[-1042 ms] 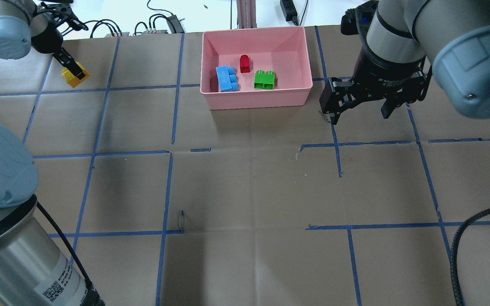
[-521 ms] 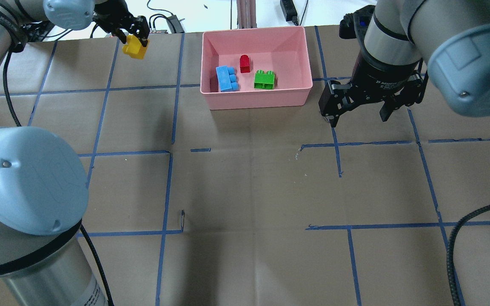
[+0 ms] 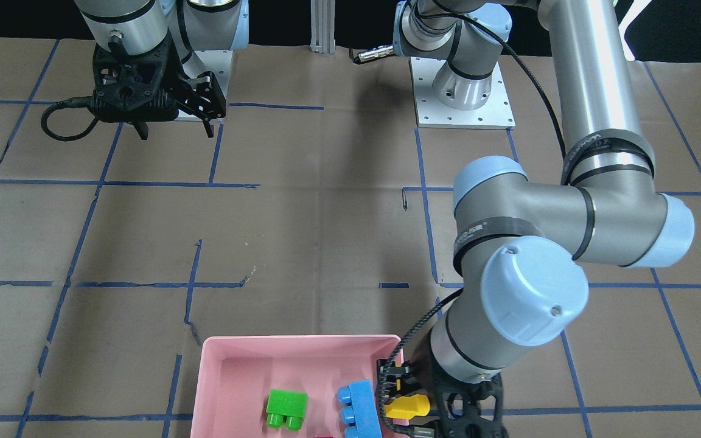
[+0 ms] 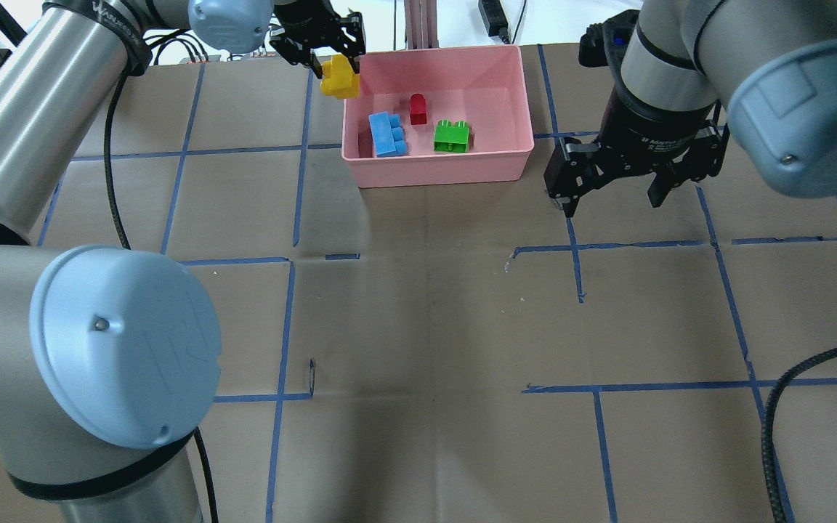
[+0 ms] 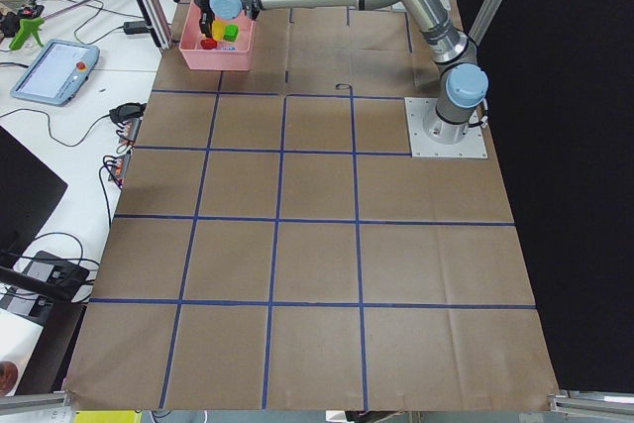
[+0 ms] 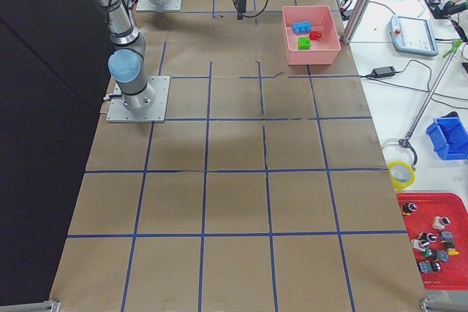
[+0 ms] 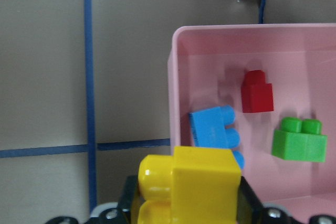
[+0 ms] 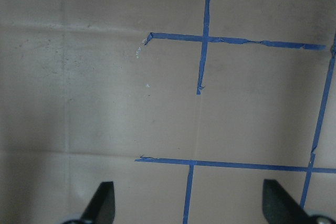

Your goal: Put all blocks into box

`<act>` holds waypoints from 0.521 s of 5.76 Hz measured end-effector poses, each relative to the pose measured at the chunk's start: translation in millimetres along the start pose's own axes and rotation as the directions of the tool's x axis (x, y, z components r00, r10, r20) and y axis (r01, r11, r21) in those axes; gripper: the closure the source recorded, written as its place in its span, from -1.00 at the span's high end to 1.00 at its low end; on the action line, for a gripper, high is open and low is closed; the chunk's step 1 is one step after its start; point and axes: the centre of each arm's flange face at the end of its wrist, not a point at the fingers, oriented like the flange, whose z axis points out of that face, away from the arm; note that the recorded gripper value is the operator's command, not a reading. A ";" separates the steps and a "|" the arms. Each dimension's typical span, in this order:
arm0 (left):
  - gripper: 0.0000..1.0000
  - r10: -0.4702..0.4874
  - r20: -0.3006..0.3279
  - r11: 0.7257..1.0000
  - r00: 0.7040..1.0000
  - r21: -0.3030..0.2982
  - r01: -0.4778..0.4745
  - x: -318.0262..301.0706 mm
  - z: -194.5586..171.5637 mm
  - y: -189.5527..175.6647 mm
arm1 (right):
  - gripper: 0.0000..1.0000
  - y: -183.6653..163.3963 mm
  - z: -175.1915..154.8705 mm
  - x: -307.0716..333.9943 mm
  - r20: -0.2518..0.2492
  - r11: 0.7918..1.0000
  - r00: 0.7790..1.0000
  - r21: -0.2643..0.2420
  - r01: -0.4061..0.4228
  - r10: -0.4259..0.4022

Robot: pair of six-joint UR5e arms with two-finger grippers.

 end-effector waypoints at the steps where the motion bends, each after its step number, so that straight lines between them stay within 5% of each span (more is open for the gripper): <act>1: 0.16 -0.011 0.002 1.000 1.000 -0.009 0.011 23.6 20.9 -1.8 | 1.00 -0.2 0.2 0.0 0.000 1.000 1.000 0.000 0.001 -0.001; 2: 0.98 -0.013 0.014 1.000 1.000 -0.019 0.013 32.1 42.1 -3.9 | 1.00 -0.2 0.5 0.0 0.000 1.000 1.000 -0.001 0.001 -0.001; 3: 0.99 -0.016 0.023 1.000 1.000 -0.019 0.016 34.7 49.9 -4.5 | 1.00 -0.8 1.4 0.0 0.000 1.000 1.000 -0.003 0.001 -0.001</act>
